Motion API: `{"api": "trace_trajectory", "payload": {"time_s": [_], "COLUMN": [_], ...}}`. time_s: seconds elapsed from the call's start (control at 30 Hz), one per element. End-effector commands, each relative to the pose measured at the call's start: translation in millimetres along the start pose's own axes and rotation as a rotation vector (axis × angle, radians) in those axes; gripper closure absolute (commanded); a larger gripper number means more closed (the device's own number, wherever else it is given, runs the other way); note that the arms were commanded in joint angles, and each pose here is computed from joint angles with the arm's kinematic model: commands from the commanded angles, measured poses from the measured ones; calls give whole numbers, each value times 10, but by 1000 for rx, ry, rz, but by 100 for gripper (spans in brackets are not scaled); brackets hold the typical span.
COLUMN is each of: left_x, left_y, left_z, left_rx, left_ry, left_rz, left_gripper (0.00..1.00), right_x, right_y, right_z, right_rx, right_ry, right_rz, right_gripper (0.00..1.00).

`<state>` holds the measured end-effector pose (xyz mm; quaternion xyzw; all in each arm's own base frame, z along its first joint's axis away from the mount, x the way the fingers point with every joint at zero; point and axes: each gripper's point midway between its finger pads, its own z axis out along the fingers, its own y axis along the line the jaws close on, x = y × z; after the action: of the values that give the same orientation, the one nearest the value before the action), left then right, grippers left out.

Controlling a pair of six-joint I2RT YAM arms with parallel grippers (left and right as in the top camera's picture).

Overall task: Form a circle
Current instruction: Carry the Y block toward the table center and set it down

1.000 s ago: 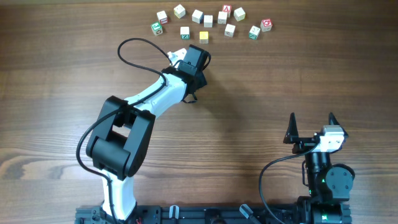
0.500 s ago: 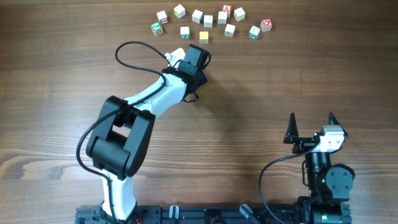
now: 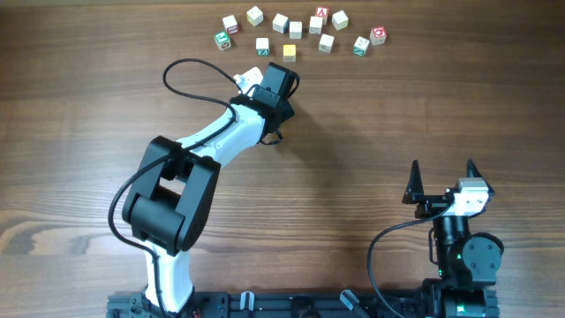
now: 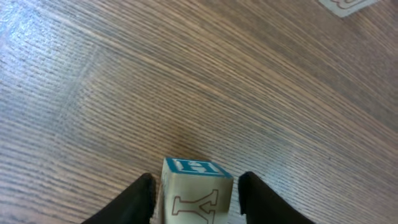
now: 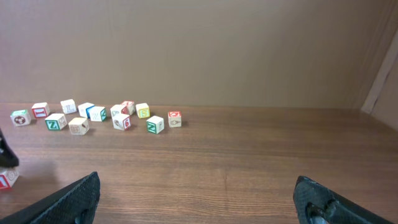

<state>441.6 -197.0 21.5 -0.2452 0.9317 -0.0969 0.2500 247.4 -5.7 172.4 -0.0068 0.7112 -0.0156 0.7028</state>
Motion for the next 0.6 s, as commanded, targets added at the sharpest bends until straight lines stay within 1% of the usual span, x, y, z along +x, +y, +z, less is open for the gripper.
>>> {"api": "trace_trajectory", "payload": {"time_s": [0.0, 0.13, 0.37, 0.5, 0.53, 0.57], "left_x": [-38, -42, -49, -65, -73, -95], "left_y": [-1, -5, -14, -32, -40, -59], "left_z": [18, 18, 17, 10, -2, -35], "left_rx": [-7, -5, 0, 7, 10, 17], "left_ry": [-19, -21, -24, -29, -31, -37], "left_rz": [-2, -25, -104, -105, -105, -105], "left_gripper": [65, 67, 62, 51, 47, 39], "right_x": [-9, -9, -8, -9, -9, -9], "right_y": [40, 40, 40, 40, 40, 40], "right_z": [-1, -1, -1, -1, -1, -1], "right_rx": [-21, -21, -21, -21, -21, -21], "right_ry": [-5, -5, -5, -5, -5, -5], "right_rz": [-18, -17, -18, -18, -18, -18], "right_gripper": [0, 0, 1, 0, 0, 0]}}
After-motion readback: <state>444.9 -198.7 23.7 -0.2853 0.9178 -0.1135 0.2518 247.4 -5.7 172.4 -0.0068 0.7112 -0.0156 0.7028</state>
